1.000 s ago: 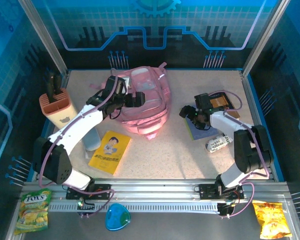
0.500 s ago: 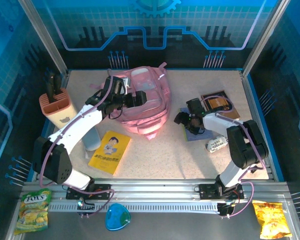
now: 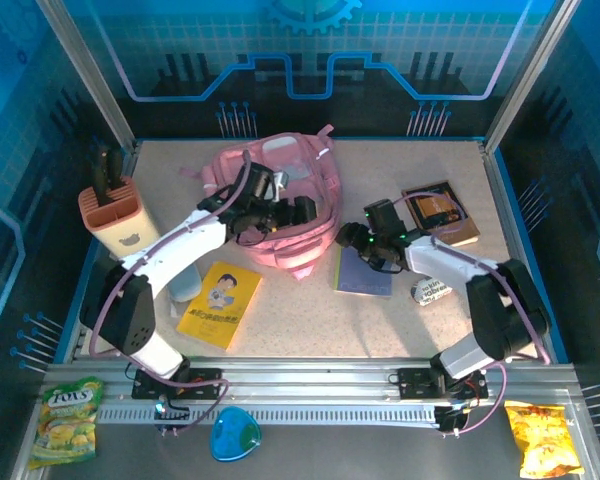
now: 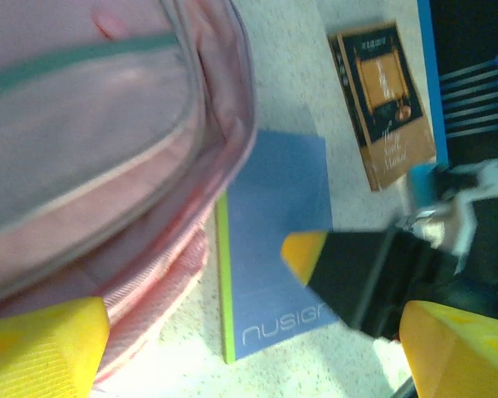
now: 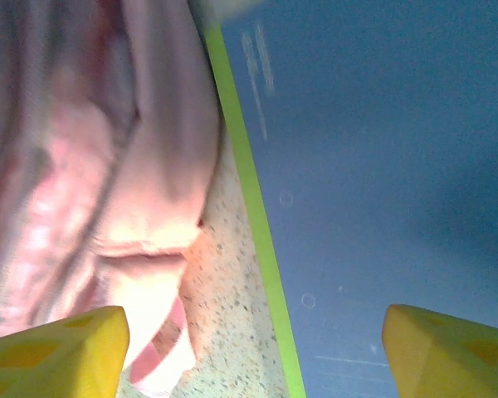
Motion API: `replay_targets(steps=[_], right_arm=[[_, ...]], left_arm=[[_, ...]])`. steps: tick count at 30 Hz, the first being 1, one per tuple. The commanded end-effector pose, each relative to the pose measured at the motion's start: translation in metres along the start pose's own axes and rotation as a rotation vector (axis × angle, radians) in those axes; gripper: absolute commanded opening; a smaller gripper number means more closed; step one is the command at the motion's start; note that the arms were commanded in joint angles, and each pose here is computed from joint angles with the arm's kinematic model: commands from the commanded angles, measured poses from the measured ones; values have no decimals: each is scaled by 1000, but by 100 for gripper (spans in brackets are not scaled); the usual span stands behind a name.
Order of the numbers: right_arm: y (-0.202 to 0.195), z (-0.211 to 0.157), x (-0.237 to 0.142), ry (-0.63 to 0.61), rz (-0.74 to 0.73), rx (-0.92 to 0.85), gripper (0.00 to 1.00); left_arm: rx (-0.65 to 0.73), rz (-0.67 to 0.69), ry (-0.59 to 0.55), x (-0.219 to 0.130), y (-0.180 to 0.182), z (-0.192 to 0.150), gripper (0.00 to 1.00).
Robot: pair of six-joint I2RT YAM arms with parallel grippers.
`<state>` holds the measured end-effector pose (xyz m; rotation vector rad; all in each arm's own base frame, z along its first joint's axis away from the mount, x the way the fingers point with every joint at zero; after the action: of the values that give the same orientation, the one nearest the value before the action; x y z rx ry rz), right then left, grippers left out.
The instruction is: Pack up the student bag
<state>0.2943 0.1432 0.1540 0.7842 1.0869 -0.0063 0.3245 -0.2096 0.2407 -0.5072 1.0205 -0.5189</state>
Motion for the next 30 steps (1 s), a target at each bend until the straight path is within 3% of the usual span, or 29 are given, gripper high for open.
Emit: replay_targets(steps=[1, 8, 14, 20, 30], right_arm=[[-21, 12, -13, -34, -81, -33, 80], [-48, 26, -16, 0, -141, -45, 71], [-61, 28, -7, 51, -164, -59, 59], [-73, 27, 1, 79, -205, -48, 57], [-92, 22, 13, 125, -246, 5, 57]], left_arm=[[10, -51, 64, 19, -23, -11, 89], [53, 5, 151, 69, -51, -48, 83], [56, 106, 210, 102, -47, -64, 68], [52, 181, 234, 123, -34, -67, 58], [94, 262, 282, 148, -19, -72, 58]])
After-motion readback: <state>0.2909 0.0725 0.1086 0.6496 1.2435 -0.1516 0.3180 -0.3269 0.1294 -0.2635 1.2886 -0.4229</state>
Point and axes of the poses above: each hand's point on the last joint's axis, 136 mm out from that joint toward the fingers, its own x axis out along the fingers, its own y axis along the line the jaws close on, z = x × y, the point moved 9 cm from there along -x, back along the fingers, and after that the axes turned 3 degrees about x, right-handed, at the moved point
